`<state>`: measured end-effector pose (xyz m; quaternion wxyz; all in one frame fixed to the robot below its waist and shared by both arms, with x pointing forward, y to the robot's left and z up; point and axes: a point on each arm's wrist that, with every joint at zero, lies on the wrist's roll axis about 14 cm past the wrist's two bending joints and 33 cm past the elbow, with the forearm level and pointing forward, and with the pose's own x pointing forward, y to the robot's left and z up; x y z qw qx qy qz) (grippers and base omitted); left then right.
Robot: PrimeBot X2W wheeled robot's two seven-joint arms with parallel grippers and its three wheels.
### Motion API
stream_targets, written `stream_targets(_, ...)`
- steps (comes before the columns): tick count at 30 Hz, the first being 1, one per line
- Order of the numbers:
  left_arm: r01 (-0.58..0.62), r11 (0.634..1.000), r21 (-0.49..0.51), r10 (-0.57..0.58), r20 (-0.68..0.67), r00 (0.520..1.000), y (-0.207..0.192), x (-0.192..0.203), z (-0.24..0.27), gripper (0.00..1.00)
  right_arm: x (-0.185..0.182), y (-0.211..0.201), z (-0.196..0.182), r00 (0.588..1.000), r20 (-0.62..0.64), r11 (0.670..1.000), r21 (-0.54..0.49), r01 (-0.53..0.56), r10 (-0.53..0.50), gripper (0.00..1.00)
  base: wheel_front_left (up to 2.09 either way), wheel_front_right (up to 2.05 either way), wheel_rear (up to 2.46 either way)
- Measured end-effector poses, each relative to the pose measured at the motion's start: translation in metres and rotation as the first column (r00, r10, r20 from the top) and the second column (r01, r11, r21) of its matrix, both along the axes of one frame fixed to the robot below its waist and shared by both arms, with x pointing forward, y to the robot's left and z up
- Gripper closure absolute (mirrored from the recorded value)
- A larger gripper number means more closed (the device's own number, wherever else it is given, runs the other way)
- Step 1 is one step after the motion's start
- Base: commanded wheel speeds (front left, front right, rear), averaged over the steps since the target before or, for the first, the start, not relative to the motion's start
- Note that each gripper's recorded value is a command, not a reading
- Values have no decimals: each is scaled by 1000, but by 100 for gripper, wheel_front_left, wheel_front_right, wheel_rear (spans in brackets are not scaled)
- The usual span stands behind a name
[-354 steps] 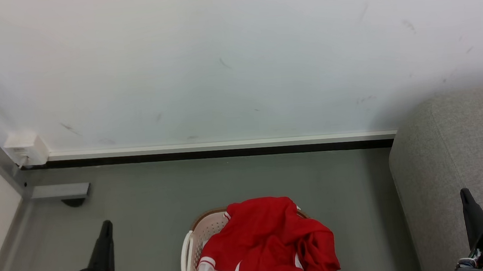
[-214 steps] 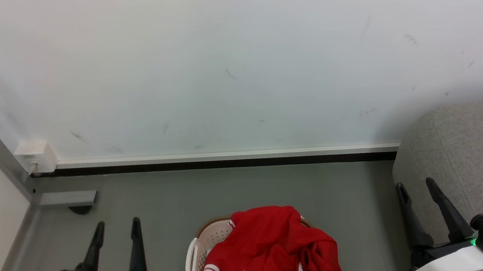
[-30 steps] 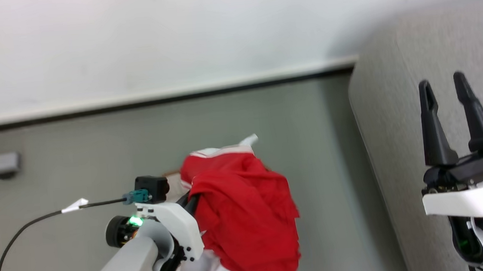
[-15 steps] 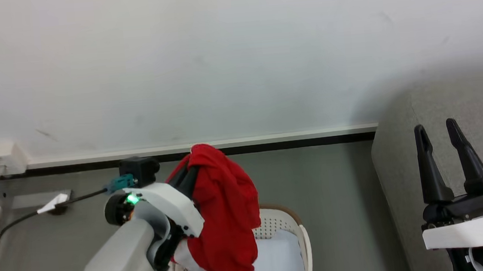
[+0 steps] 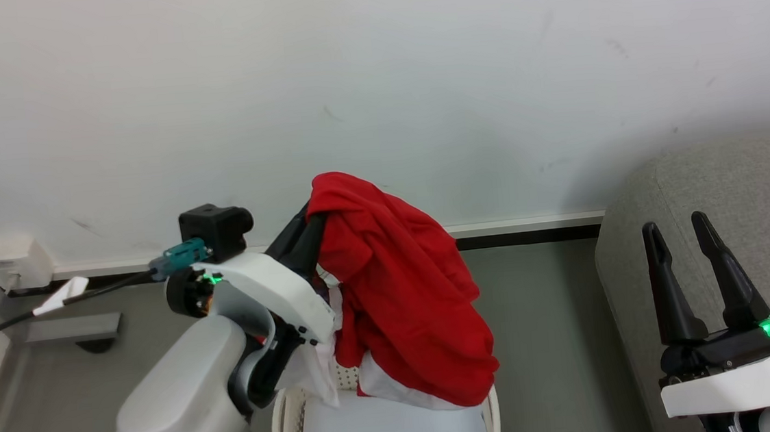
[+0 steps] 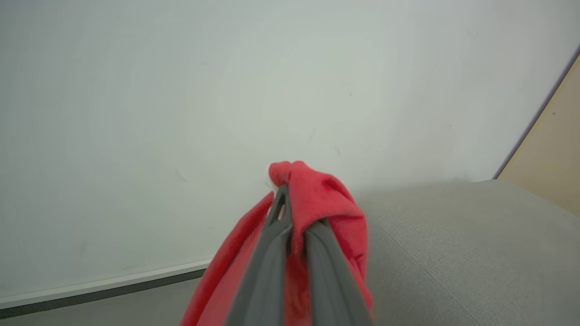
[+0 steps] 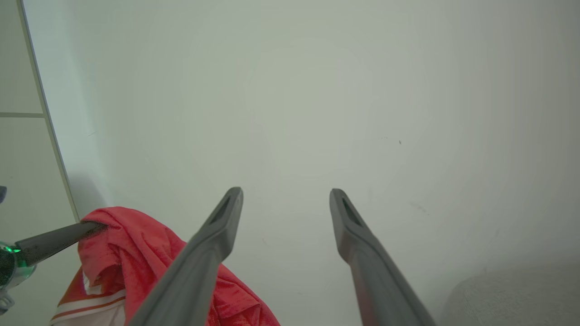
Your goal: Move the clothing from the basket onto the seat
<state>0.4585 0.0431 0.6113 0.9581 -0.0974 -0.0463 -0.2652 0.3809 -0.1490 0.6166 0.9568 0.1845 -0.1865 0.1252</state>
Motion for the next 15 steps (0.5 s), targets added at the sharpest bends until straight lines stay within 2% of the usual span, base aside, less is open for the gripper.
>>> stream_targets(9,19,1000,-7,-19,3,1000,-7,-5,5,100,-2,2,-3,1000,-9,1000,-20,-14,14,0,0,0,0)
stream_targets(15,25,1000,-3,-25,4,1000,-8,-7,6,100,-6,25,-8,996,-22,995,-46,-90,89,0,0,0,0)
